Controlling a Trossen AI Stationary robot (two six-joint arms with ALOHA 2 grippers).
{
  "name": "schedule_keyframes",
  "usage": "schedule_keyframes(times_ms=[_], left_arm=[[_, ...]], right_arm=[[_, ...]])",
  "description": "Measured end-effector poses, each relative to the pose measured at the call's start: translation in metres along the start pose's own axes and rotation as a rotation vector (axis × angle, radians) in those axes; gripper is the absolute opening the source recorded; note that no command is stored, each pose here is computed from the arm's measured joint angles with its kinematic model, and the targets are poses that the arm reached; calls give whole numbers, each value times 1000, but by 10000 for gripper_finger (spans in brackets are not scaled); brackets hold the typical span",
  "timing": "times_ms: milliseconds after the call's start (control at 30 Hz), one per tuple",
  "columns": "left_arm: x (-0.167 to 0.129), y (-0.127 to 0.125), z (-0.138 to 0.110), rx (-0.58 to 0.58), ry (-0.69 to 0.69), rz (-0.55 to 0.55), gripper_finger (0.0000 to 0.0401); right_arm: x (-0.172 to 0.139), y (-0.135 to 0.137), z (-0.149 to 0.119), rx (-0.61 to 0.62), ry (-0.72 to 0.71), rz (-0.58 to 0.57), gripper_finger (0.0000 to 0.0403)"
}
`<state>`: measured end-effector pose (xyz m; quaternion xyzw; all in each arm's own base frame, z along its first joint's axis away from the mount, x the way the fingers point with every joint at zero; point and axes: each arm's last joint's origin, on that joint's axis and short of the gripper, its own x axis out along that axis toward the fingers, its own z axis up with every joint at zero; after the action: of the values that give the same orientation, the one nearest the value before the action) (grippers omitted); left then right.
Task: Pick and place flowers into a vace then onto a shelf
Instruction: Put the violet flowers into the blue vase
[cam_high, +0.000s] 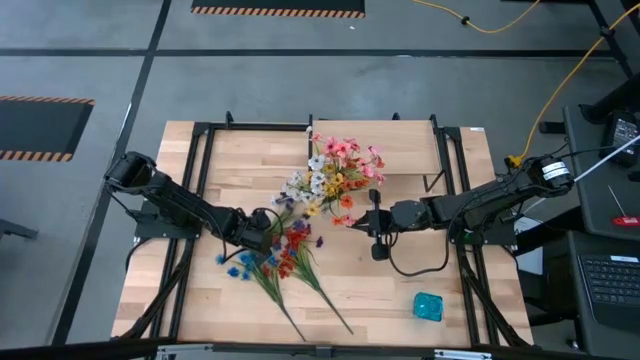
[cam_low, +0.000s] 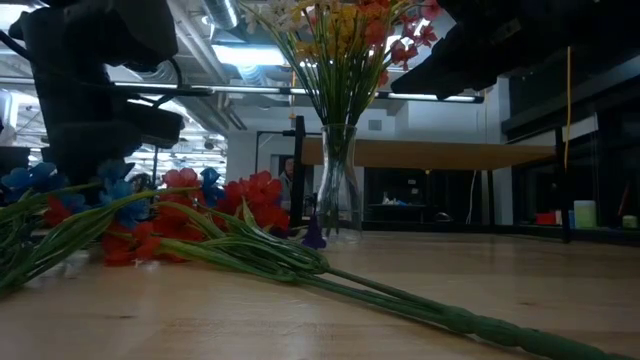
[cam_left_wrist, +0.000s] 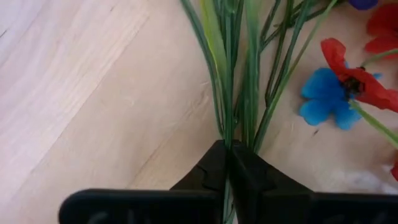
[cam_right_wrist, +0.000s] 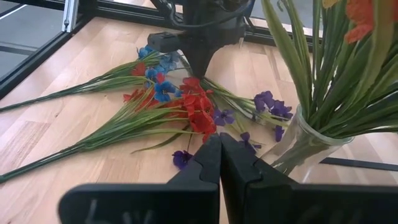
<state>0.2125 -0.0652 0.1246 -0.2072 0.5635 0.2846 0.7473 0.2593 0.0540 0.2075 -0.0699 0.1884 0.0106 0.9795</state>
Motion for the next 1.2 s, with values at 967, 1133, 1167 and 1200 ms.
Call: schedule_keyframes(times_ms=[967, 1133, 1167, 1200], left_arm=[[-96, 63, -13, -117, -546, 64, 4], [-113, 71, -17, -168, -753, 30, 4], [-115, 72, -18, -172, -774, 25, 4], [-117, 73, -18, -177, -797, 23, 4]], right_arm=[[0, 0, -1, 23, 6, 1, 3], [0, 0, -1, 19, 6, 1, 3], [0, 0, -1, 19, 6, 0, 3], [0, 0, -1, 19, 6, 0, 3]])
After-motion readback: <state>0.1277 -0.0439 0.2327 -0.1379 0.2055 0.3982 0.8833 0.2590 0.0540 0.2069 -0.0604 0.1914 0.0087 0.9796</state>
